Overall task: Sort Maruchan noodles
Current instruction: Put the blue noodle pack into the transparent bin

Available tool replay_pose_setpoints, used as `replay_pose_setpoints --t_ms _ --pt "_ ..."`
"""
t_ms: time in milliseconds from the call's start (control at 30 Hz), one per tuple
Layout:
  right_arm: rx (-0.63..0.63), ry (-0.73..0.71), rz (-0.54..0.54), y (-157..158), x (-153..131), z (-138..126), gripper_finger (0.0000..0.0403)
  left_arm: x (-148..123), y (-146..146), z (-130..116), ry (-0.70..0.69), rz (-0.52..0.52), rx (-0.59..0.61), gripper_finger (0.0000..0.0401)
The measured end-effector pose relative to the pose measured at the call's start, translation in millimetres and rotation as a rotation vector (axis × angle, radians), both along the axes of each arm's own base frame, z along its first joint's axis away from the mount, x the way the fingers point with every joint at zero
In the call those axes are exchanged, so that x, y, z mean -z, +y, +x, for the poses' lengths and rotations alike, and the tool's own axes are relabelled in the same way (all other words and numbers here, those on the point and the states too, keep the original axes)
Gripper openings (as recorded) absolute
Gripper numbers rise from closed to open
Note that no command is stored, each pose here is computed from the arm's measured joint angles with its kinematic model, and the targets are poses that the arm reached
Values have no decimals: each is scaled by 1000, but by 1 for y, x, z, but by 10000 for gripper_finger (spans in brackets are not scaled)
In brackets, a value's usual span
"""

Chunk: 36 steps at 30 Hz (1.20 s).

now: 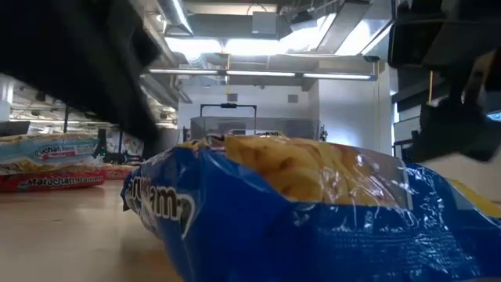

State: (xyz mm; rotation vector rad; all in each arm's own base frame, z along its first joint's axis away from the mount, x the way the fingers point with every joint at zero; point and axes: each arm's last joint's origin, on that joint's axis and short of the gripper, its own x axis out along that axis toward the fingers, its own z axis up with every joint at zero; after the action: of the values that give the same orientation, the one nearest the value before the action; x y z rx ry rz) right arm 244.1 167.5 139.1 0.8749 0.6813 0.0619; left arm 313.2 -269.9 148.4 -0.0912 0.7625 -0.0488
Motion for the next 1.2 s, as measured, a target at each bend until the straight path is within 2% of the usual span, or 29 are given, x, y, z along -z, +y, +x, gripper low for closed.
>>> replay_pose_setpoints --t_ms 233,333,533,667,767,867,1033,1200 --pt "26 2 91 7 21 9 315 20 -1 4 34 4 -5 108" --pt "32 16 98 8 26 10 310 24 2 7 36 7 -17 108" --pt "19 -45 91 15 12 24 308 23 9 13 32 2 -36 108" --pt "18 24 63 14 11 29 308 24 10 14 54 -23 -17 108" --pt "30 75 41 13 14 28 308 17 9 12 94 -81 34 108" --pt "35 88 39 13 15 28 308 -1 8 9 56 -115 26 108" --pt "41 87 34 13 15 28 308 -11 11 12 -78 -24 -82 108" --pt "44 83 29 12 15 28 308 7 14 17 -37 -4 -89 108"
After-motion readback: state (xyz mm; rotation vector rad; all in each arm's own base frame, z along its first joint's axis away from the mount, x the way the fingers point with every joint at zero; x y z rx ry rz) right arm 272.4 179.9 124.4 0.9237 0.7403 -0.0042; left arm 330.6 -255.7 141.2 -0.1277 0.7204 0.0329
